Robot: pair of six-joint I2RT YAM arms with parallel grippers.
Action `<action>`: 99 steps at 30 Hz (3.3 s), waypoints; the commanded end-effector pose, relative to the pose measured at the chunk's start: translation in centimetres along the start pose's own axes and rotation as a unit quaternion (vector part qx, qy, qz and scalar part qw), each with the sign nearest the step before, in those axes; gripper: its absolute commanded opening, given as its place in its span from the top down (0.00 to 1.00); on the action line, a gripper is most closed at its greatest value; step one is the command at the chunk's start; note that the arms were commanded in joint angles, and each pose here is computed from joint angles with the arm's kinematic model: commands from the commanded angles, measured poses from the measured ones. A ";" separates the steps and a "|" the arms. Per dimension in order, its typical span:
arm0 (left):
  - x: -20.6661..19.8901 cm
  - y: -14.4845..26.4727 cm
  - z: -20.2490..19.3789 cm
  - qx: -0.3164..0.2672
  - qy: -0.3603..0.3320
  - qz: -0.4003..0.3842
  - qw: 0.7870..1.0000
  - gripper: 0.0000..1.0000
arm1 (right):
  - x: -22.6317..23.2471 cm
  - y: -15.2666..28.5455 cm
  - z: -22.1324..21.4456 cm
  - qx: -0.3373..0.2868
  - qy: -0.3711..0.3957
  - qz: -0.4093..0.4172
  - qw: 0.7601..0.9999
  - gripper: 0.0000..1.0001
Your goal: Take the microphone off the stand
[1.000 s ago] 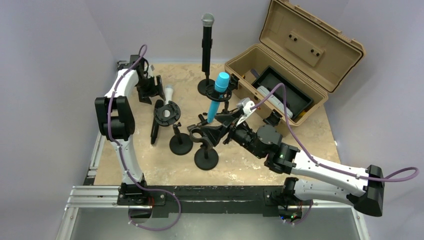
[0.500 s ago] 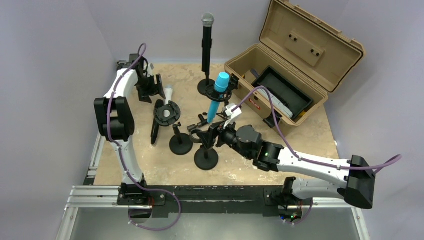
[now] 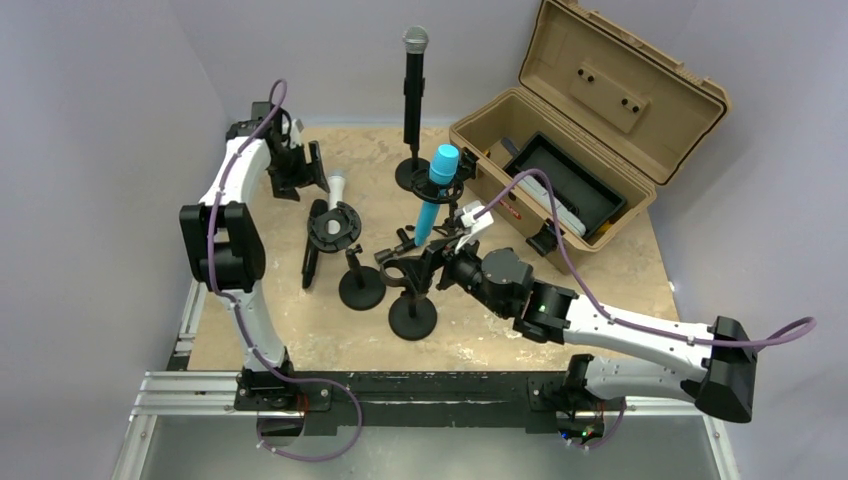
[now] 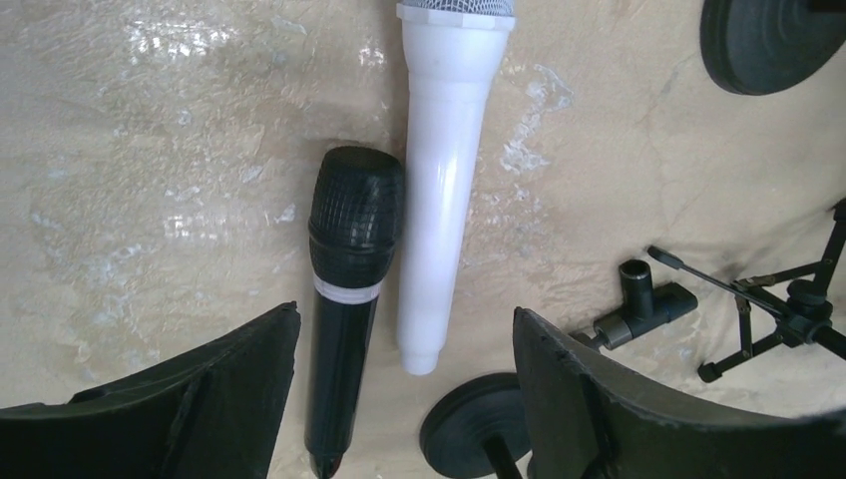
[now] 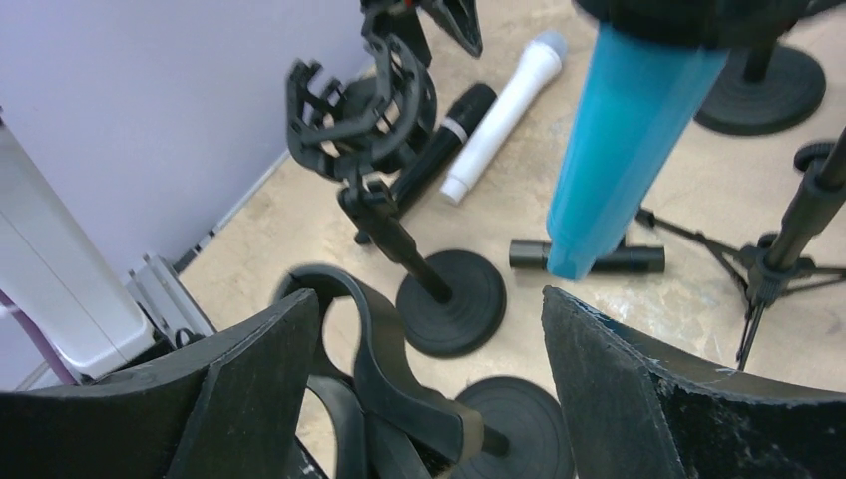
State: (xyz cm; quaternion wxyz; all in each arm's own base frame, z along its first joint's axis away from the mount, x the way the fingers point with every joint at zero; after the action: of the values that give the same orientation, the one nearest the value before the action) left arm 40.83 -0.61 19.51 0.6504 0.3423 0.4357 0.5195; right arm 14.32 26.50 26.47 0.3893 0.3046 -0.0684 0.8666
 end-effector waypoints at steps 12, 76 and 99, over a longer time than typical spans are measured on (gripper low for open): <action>-3.5 17.0 -4.2 -0.246 -0.003 0.059 0.968 0.19 | 2.2 3.0 8.3 -0.123 -0.071 -0.069 0.988 0.15; -33.2 21.0 -5.9 -0.406 -0.332 -0.105 0.845 0.86 | -5.1 6.9 12.5 -0.215 -0.049 -0.077 0.972 0.09; -34.7 31.9 -2.1 -0.551 -0.335 -0.148 0.749 1.00 | -5.2 6.9 12.4 -0.216 -0.049 -0.080 0.972 0.10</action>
State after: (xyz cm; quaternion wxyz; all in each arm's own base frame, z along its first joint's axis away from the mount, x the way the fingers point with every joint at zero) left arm 24.89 -28.20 50.13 0.8994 0.0829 -0.0714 0.4233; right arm 17.76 14.11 33.96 0.5112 0.2699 -0.2380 0.7805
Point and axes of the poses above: each gripper's point midway between its finger pads, its own y axis back along the fingers, its own x axis along the line the jaws close on, z = x × y, the point moved 9 cm from there along y, back along the fingers, and after that the axes turned 14 degrees about -y, right-handed, at the moved point
